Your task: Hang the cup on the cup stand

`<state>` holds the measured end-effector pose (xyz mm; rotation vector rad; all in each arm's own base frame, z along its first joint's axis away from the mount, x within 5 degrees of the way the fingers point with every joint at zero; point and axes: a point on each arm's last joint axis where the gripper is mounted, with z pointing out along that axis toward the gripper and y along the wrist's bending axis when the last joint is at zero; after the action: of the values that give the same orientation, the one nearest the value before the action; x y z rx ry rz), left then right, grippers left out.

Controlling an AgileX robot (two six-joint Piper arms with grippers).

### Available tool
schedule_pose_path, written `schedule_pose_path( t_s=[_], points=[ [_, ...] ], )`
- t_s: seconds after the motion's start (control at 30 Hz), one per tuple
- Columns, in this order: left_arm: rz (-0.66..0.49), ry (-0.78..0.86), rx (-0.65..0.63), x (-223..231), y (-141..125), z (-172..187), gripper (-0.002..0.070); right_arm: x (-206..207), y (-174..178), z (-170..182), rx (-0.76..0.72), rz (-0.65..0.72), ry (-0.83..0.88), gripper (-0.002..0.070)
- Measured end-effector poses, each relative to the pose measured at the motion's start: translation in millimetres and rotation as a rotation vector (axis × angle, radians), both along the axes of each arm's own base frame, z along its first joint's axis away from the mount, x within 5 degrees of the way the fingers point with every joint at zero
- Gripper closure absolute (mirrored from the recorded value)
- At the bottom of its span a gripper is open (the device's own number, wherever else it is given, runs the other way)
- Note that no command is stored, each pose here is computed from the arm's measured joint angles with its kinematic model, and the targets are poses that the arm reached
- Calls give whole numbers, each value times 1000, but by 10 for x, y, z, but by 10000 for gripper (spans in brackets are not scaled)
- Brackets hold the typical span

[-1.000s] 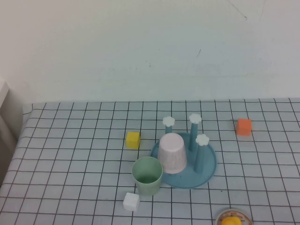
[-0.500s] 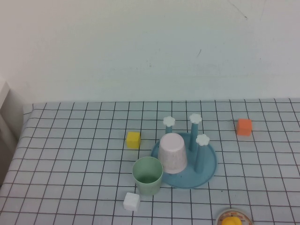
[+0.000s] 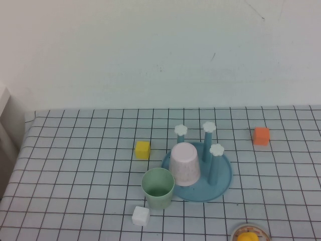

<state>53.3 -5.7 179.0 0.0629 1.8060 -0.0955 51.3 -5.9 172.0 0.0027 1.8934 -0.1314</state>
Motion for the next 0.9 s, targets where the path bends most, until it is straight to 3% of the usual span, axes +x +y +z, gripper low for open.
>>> schedule_pose_path(
  t_s=[0.13, 0.5, 0.77, 0.9],
  points=[
    [3, -158, -15, 23, 1, 143, 676, 26, 3, 47, -6, 6, -84, 678],
    [8, -683, -14, -63, 8, 606, 676, -22, 44, 624, -61, 47, -734, 678],
    [0, -802, -51, -117, 7, 702, 676, -111, 60, 782, -33, 65, -936, 678],
    [-29, -757, 90, -128, -32, 822, 676, -117, 60, 799, -27, 66, -943, 678]
  ],
)
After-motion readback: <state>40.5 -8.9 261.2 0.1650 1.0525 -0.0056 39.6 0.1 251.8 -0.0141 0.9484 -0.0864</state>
